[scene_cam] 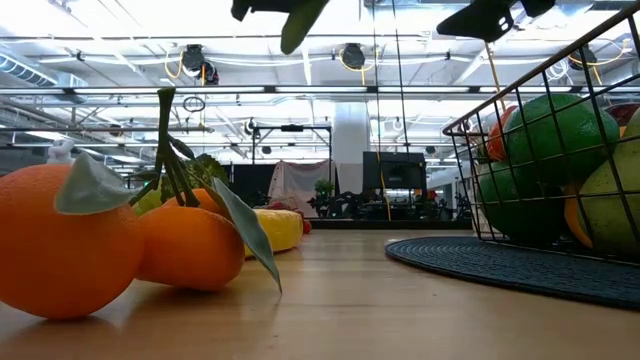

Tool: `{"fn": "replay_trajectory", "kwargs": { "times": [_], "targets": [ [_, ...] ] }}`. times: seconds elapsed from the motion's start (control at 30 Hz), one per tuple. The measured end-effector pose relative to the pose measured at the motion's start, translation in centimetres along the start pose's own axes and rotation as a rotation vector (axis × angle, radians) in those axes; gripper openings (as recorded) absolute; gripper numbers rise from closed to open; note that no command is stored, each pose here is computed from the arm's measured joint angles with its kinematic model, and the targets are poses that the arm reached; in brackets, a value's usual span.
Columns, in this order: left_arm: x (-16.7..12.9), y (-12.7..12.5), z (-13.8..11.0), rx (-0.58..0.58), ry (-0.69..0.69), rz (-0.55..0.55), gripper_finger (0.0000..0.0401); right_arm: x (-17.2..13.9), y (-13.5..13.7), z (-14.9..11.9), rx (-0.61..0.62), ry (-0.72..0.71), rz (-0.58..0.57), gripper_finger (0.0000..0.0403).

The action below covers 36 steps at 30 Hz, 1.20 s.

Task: Build produce basket
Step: Put the cucumber into the wire basket

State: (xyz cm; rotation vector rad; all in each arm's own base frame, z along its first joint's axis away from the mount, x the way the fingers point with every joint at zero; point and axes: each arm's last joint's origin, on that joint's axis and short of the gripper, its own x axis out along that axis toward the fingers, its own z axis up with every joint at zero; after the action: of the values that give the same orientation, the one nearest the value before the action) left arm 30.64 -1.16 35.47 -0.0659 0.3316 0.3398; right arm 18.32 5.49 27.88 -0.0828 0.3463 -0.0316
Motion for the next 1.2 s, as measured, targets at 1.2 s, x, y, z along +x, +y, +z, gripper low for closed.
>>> {"fn": "replay_trajectory", "kwargs": {
  "times": [1.2],
  "targets": [
    [-0.31, -0.76, 0.54, 0.629, -0.069, -0.01, 0.0186, 0.0, 0.0, 0.0, -0.011, 0.0, 0.0, 0.0368]
  ]
}}
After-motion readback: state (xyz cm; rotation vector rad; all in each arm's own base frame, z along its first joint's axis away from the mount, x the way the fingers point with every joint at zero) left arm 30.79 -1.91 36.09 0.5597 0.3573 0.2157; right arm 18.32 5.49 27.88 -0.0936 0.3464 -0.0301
